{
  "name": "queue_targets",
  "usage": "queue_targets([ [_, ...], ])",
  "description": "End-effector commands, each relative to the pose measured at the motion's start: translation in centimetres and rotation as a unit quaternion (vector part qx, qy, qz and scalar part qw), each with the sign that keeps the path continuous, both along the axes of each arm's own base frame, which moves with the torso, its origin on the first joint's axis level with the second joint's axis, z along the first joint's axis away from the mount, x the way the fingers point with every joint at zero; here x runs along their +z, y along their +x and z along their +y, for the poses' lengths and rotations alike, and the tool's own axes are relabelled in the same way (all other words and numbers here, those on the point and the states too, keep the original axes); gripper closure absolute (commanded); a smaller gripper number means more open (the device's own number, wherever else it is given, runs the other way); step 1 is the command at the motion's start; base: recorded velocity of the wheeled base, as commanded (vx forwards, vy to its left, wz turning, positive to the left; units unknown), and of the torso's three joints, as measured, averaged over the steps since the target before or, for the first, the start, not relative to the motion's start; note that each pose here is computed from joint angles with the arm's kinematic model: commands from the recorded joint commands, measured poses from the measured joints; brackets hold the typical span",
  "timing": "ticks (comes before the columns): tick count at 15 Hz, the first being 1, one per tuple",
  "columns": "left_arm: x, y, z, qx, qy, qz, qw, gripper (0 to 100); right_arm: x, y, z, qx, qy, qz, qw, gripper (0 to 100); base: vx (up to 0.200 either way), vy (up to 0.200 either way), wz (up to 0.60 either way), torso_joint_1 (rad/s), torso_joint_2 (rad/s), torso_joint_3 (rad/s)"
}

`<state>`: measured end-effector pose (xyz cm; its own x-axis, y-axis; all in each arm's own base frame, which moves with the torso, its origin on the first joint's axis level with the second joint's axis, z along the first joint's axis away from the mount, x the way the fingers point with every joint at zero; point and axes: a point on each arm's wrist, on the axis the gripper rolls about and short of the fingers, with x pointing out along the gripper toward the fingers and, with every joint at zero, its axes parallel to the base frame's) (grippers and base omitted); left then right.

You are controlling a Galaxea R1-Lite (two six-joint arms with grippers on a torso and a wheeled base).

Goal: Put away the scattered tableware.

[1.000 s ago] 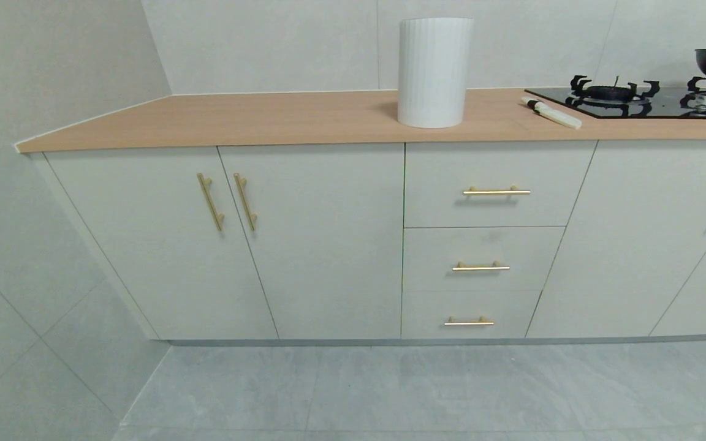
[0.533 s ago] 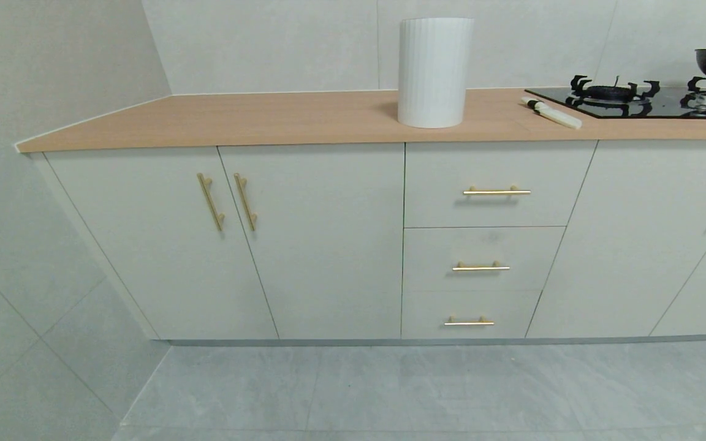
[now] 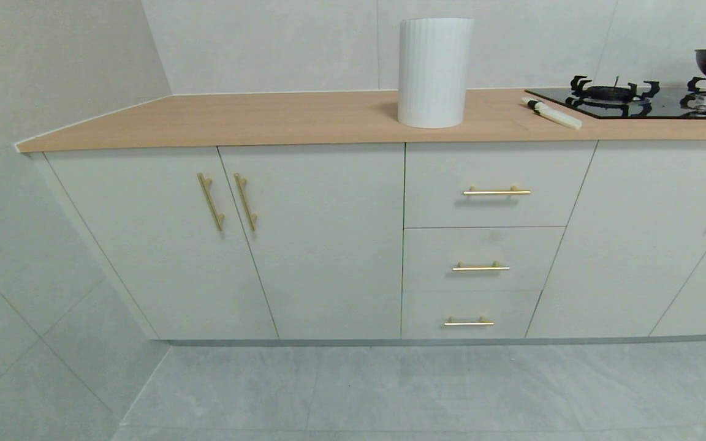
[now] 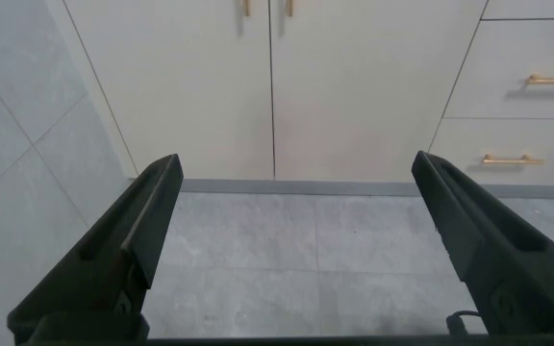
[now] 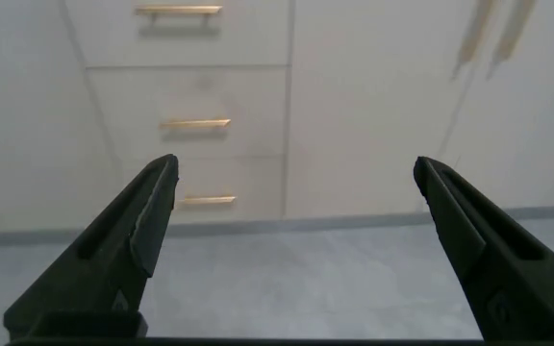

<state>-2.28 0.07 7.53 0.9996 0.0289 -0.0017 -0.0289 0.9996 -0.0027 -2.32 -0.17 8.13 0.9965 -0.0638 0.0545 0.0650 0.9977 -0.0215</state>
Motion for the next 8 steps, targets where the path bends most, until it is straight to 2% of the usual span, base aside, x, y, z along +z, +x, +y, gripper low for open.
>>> queue_targets([
  [1,0.00,0.00,0.00,0.000,0.000,0.000,1.0000,0,-0.08,0.03,0.03,0.006,0.003,0.003,1.000,0,0.000,0.000,0.00,0.000,0.00,0.000],
  [5,0.00,0.00,0.00,0.000,0.000,0.000,1.0000,0,-0.08,0.03,0.11,0.024,0.003,0.003,1.000,0,0.000,0.000,0.00,0.000,0.00,0.000],
  [8,0.00,0.00,0.00,0.000,0.000,0.000,1.0000,0,-0.61,0.01,0.28,0.062,0.002,0.031,0.998,0,0.000,0.000,0.00,0.000,0.00,0.000],
])
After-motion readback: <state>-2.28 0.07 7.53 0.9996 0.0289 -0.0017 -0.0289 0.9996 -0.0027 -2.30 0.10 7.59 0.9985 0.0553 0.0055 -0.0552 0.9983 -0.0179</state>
